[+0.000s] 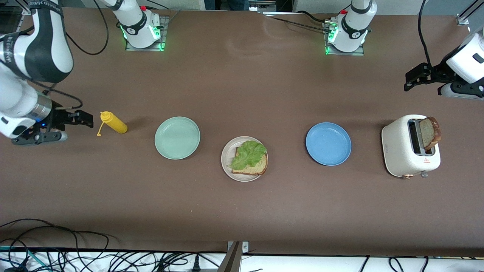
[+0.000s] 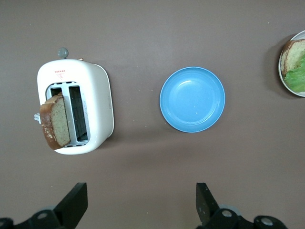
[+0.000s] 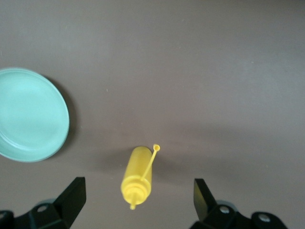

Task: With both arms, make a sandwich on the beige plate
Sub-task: 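Move the right gripper back toward the yellow mustard bottle, then grasp the yellow mustard bottle with the right gripper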

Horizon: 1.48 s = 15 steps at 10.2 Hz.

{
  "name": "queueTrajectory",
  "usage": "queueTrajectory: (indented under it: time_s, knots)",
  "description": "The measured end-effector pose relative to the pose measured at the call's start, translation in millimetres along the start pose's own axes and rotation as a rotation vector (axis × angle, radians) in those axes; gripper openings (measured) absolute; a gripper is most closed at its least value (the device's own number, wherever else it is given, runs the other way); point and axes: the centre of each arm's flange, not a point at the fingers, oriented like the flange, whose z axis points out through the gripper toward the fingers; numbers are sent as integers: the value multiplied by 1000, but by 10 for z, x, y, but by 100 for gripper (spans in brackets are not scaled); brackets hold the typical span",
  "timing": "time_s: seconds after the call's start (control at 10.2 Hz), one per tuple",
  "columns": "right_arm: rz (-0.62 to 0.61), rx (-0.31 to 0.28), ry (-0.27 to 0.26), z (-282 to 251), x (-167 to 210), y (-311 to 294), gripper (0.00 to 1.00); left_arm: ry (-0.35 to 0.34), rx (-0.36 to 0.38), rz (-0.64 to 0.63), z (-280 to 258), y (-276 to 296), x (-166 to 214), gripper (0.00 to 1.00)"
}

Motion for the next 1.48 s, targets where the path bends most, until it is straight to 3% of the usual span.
queueTrajectory:
  time_s: [0.3,0.49,0.69,0.89,1.48]
  knots:
    - [-220,4,40,353,-412,474,100,0,0,0,0,-1,0,100]
    - [-352,88,93,505,-566,651,100,0,0,0,0,1,0,100]
    - [-496,208,195,740,-769,813,98,0,0,0,0,-1,0,100]
    - [-625,280,304,1058,-984,996,99,0,0,0,1,0,0,100]
    - [-751,444,493,1950,-1220,1101,100,0,0,-1,1,-4,0,100]
